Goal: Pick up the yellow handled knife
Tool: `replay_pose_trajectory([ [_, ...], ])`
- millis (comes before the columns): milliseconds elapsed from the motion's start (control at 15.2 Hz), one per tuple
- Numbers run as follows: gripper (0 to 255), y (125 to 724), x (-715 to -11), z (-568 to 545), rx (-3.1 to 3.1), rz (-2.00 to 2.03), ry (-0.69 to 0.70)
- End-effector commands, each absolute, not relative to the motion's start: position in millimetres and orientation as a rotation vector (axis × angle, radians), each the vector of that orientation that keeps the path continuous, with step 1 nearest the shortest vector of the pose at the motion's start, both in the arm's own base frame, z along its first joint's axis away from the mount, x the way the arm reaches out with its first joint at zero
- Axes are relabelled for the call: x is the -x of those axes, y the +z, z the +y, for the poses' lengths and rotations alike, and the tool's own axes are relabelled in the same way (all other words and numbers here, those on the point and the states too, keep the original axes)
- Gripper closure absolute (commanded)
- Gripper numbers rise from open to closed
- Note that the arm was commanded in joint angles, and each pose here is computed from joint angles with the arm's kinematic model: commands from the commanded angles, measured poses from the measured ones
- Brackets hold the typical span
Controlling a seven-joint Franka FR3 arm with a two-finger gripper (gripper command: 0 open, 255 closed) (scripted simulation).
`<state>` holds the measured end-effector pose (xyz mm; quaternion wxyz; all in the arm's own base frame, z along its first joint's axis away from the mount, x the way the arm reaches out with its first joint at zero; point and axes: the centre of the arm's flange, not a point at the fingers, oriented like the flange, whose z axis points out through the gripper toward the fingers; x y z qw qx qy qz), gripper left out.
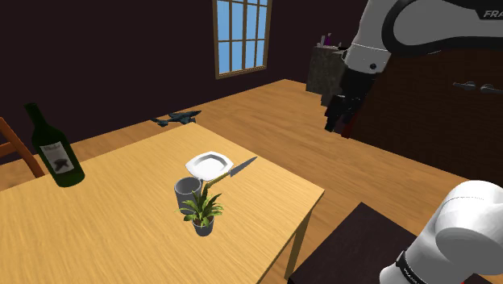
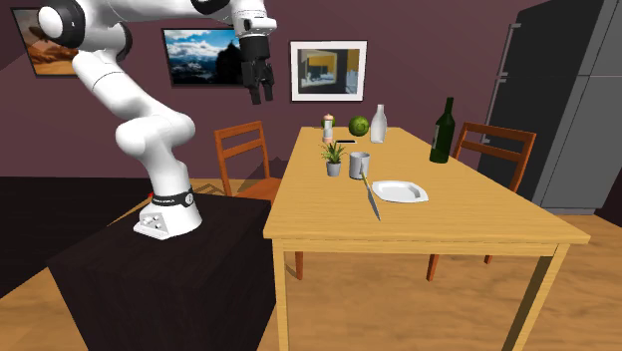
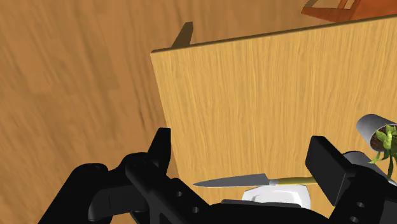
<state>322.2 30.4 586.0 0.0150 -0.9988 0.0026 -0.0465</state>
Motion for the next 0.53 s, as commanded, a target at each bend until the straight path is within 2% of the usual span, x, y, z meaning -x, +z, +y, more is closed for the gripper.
replay_pose_trajectory([
  [0,0,586.0,-322.2,30.4,3.108,0.008,-0.145],
  [462,0,534.3,-373.1,90.8,3.076,0.433,-0.104],
])
